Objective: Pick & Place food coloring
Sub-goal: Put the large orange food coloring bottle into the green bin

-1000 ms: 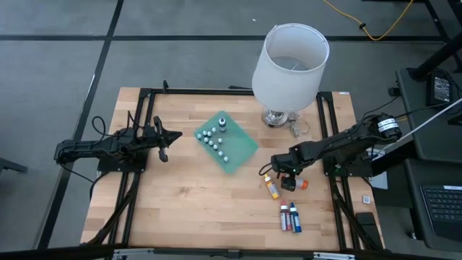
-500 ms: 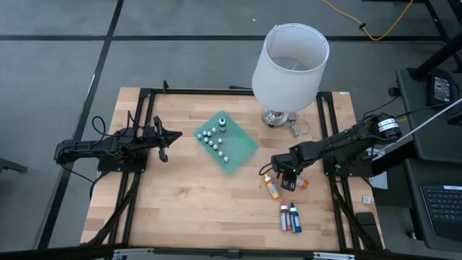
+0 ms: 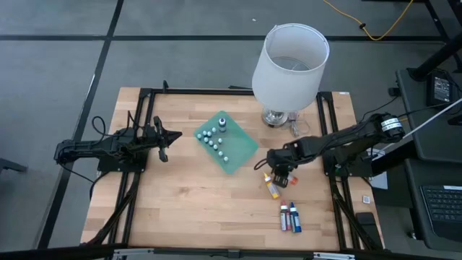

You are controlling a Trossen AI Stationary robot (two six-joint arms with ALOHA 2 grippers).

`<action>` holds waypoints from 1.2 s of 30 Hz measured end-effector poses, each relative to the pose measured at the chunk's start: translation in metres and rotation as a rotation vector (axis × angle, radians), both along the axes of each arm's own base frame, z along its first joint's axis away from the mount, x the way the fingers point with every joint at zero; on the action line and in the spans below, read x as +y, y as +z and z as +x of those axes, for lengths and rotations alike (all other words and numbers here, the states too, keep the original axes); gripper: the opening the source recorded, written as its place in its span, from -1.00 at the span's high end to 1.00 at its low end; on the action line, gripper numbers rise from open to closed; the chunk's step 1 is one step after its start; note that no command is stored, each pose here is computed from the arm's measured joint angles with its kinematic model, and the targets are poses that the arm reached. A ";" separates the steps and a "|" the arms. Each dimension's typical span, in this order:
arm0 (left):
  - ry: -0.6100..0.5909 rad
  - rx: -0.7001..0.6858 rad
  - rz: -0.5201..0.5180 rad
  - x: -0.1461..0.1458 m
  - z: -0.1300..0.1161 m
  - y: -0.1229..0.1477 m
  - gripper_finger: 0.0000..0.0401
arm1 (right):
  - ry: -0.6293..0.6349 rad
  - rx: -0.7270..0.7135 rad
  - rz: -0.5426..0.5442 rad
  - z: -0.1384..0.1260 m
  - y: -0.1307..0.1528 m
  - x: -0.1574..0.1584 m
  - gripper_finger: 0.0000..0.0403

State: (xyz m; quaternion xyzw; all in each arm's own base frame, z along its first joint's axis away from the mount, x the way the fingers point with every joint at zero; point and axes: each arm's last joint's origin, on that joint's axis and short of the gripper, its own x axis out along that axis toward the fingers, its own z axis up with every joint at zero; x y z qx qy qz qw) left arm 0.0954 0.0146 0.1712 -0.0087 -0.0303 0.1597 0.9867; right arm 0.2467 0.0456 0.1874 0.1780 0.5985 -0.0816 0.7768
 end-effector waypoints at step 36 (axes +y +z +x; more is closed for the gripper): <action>0.000 0.000 0.000 0.000 0.000 0.000 0.91 | -0.586 -0.776 -0.694 0.145 0.009 -0.055 0.37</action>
